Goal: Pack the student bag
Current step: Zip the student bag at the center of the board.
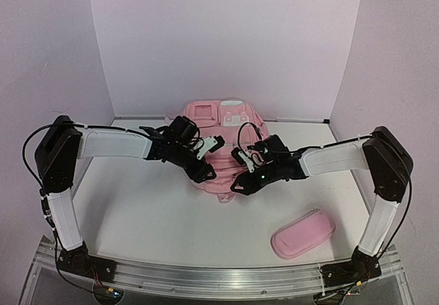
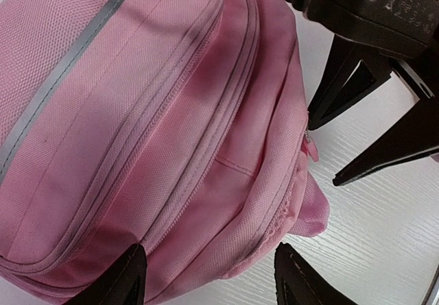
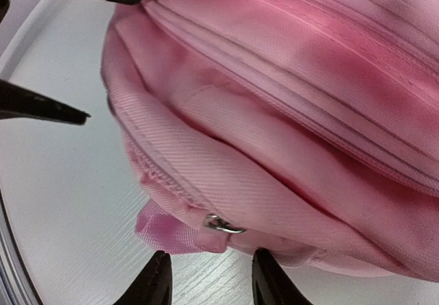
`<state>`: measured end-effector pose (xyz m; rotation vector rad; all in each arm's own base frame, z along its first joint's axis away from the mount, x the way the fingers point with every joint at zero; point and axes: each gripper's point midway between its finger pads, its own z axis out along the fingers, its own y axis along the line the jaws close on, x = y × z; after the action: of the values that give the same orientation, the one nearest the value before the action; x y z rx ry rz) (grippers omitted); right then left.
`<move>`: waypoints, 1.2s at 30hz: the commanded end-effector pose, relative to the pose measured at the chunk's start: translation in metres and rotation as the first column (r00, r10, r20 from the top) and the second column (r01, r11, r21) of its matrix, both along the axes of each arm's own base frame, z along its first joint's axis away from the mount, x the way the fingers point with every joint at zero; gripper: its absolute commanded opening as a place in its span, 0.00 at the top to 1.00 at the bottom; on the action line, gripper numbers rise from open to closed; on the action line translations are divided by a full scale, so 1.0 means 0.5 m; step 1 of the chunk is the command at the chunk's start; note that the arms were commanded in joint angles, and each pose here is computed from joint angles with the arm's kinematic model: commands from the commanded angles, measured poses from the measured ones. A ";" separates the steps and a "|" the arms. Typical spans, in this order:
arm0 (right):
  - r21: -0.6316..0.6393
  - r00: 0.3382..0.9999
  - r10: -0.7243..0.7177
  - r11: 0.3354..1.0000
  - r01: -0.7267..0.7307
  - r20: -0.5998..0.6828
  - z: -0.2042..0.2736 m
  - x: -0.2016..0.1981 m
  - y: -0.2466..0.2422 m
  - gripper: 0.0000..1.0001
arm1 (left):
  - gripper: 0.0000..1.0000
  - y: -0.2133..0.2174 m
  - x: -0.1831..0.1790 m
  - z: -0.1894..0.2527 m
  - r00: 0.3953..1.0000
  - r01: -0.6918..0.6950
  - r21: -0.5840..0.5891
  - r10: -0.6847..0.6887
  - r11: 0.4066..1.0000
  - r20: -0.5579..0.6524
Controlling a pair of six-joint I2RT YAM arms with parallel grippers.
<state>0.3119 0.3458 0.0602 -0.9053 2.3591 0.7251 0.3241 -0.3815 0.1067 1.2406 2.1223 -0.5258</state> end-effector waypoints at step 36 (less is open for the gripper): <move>-0.211 0.972 -0.188 0.954 0.215 0.140 0.015 0.108 -0.196 1.00 | 1.00 0.108 0.038 -0.041 0.994 -0.110 0.137 0.112 0.984 -0.011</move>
<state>0.3483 0.3058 0.0701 -0.8031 2.3559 0.5059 0.3342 -0.3856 0.0925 1.2438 2.1425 -0.5009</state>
